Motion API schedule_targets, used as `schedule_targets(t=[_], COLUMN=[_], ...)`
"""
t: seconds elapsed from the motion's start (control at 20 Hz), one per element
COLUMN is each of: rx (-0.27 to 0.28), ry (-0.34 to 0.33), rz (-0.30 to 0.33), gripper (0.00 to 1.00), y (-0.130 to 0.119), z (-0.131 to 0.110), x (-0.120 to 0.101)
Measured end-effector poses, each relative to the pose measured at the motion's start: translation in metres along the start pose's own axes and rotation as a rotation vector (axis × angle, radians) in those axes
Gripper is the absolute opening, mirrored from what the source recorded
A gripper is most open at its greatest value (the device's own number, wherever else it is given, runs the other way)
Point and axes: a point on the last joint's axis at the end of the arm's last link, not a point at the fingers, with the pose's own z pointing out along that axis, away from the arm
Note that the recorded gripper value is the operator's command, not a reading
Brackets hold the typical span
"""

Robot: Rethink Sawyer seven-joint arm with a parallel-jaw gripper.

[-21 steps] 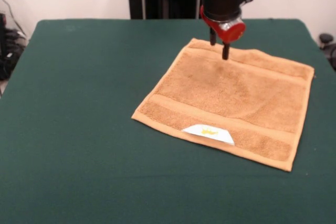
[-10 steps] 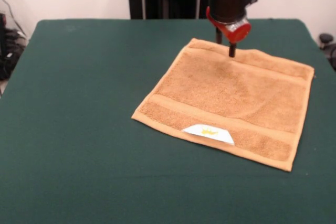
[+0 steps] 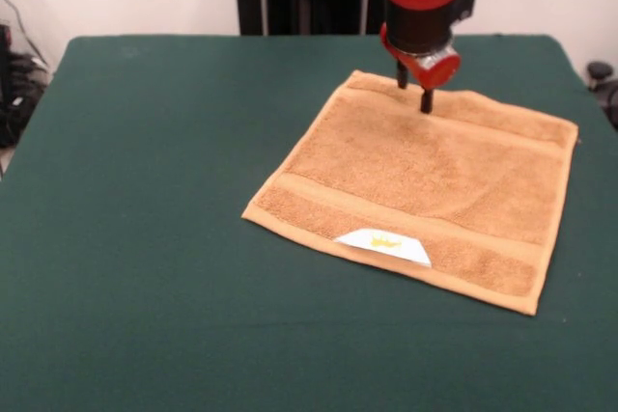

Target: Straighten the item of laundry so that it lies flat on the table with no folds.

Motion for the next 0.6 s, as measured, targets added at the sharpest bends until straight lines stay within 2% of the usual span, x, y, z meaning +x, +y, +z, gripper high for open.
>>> schedule_targets(t=[0.6], rx=[0.000], ry=[-0.001], rz=[-0.003], gripper=[1.00], y=[0.0004], z=[0.0001], x=[0.0016])
